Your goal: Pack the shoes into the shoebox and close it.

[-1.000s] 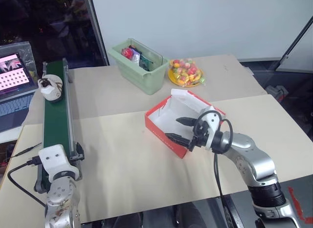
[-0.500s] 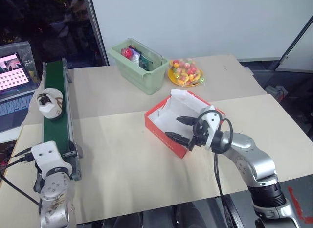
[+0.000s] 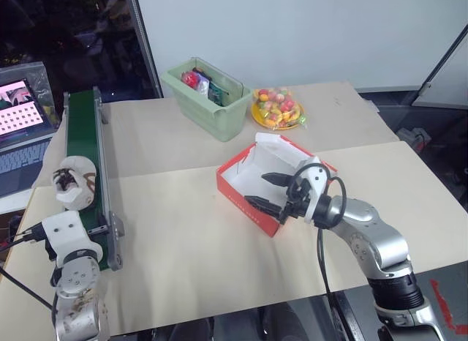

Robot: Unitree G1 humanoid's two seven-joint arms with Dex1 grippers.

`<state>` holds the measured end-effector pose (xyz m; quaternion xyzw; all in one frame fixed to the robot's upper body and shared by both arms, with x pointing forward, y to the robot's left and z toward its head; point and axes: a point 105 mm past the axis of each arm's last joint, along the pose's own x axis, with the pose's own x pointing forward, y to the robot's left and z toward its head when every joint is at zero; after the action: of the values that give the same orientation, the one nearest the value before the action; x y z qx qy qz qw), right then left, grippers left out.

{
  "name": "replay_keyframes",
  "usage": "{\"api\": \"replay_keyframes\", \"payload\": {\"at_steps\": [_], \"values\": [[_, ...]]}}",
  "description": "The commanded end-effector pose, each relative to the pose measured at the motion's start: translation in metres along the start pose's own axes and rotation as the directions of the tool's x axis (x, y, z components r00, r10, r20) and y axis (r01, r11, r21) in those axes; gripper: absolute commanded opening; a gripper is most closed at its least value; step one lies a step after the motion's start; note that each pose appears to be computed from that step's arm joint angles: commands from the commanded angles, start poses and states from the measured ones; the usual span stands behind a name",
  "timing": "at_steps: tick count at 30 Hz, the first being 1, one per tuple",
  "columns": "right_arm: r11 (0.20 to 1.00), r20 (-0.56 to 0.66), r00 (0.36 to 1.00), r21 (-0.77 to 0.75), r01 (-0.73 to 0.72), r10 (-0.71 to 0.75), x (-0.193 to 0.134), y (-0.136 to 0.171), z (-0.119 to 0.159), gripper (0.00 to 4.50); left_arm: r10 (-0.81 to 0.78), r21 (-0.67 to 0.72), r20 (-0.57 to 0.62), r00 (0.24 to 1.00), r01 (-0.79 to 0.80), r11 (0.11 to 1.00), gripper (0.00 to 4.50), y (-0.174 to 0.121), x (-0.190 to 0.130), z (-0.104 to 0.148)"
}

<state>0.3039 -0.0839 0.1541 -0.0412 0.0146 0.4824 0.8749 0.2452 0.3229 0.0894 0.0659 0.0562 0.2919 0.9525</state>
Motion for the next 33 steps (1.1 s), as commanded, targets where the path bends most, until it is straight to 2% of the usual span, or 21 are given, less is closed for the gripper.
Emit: {"api": "replay_keyframes", "payload": {"at_steps": [1,4,7,11,13,18,21,22,24,26,27,31,33], "values": [[0.999,0.061,0.998,-0.033,-0.01,0.012,-0.001,0.002,0.018,4.49,0.017,0.022,0.024,1.0,-0.018,1.0,4.5,0.005,0.0,0.006],[0.999,0.067,0.998,-0.032,-0.01,0.012,0.0,0.003,0.019,4.49,0.007,0.017,0.021,1.0,-0.008,1.0,4.5,0.003,0.001,0.006],[0.999,0.07,0.998,-0.032,-0.009,0.011,0.0,0.002,0.02,4.5,-0.008,0.008,0.036,0.999,0.007,1.0,3.94,-0.001,0.002,0.009],[0.999,0.069,0.998,-0.034,-0.007,0.009,0.001,0.001,0.02,4.5,-0.01,0.011,0.029,1.0,0.01,1.0,2.62,-0.002,0.002,0.009],[0.999,0.069,0.998,-0.035,-0.005,0.008,0.001,0.001,0.02,4.5,-0.01,0.006,0.025,1.0,0.01,1.0,2.2,-0.002,0.003,0.009],[0.999,0.072,0.997,-0.033,-0.001,0.003,0.002,0.0,0.022,4.5,-0.019,-0.014,0.052,0.998,0.019,1.0,2.2,-0.009,0.006,0.022],[0.998,0.099,0.995,0.056,0.019,-0.024,0.006,-0.006,0.026,4.5,-0.084,0.039,0.186,0.979,0.078,0.996,2.2,-0.029,0.005,0.057],[0.988,0.145,0.989,0.154,0.02,-0.043,0.009,-0.01,0.035,4.5,-0.154,0.097,0.277,0.948,0.132,0.986,2.2,-0.046,0.0,0.079],[0.911,0.281,0.958,0.406,-0.07,-0.052,0.015,-0.016,0.06,4.5,-0.29,0.175,0.398,0.87,0.238,0.955,2.2,-0.078,-0.015,0.109],[0.764,0.403,0.912,0.611,-0.207,-0.075,0.017,-0.025,0.081,4.5,-0.36,0.178,0.427,0.829,0.314,0.933,2.2,-0.098,-0.023,0.12],[0.695,0.423,0.904,0.668,-0.264,-0.064,0.02,-0.025,0.086,4.5,-0.412,0.175,0.441,0.797,0.374,0.911,2.2,-0.111,-0.029,0.126],[0.552,0.393,0.919,0.775,-0.309,-0.036,0.03,-0.024,0.089,4.5,-0.539,0.129,0.453,0.71,0.546,0.828,2.2,-0.141,-0.044,0.136],[0.513,0.367,0.93,0.803,-0.303,-0.025,0.034,-0.023,0.087,4.5,-0.653,0.071,0.41,0.637,0.691,0.719,2.2,-0.163,-0.055,0.133]]}}
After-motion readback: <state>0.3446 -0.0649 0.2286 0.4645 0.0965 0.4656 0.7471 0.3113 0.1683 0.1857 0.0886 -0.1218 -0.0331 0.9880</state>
